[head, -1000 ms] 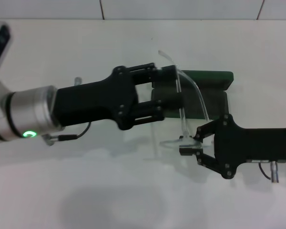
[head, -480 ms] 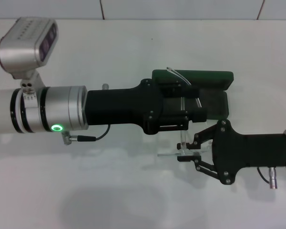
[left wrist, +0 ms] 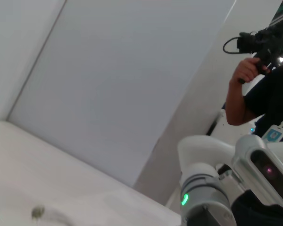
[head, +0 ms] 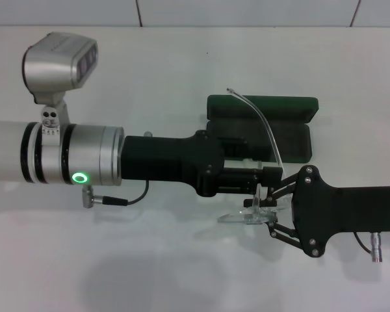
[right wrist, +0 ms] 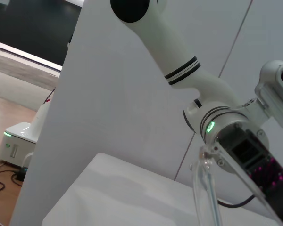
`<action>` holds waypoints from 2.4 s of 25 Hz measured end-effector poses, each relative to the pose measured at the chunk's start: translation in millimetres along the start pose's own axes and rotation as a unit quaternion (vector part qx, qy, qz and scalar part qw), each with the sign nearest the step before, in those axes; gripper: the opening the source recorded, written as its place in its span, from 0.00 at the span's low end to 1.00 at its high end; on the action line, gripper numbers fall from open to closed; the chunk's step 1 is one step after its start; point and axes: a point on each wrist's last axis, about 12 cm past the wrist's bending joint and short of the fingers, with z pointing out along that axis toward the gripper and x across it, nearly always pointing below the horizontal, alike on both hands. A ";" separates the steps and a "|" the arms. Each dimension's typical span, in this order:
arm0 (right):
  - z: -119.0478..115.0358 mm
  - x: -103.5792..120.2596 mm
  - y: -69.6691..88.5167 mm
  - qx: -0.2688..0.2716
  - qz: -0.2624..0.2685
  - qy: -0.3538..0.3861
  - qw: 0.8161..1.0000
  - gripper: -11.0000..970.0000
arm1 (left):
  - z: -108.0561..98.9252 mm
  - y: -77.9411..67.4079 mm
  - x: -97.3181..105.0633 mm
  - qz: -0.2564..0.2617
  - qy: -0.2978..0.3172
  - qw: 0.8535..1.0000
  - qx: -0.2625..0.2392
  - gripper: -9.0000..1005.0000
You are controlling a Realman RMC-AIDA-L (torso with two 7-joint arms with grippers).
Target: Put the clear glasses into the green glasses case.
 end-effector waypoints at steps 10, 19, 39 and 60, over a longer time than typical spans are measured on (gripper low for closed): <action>-0.1 -0.5 0.0 0.000 -0.003 -0.002 1.000 0.13 | 5.2 -6.4 -3.0 -0.034 0.035 0.998 0.033 0.61; -5.1 -1.9 6.6 -0.003 -0.010 -0.010 1.000 0.13 | -9.0 -5.0 -9.3 -0.030 -0.021 0.999 0.014 0.61; 0.6 -47.1 -13.3 -0.115 0.158 -0.167 0.966 0.13 | -51.8 -12.7 52.3 0.212 -0.097 0.958 -0.166 0.61; 29.3 -33.5 -29.9 -0.115 0.335 -0.143 0.924 0.13 | -31.7 -22.0 49.0 0.368 -0.116 0.914 -0.125 0.61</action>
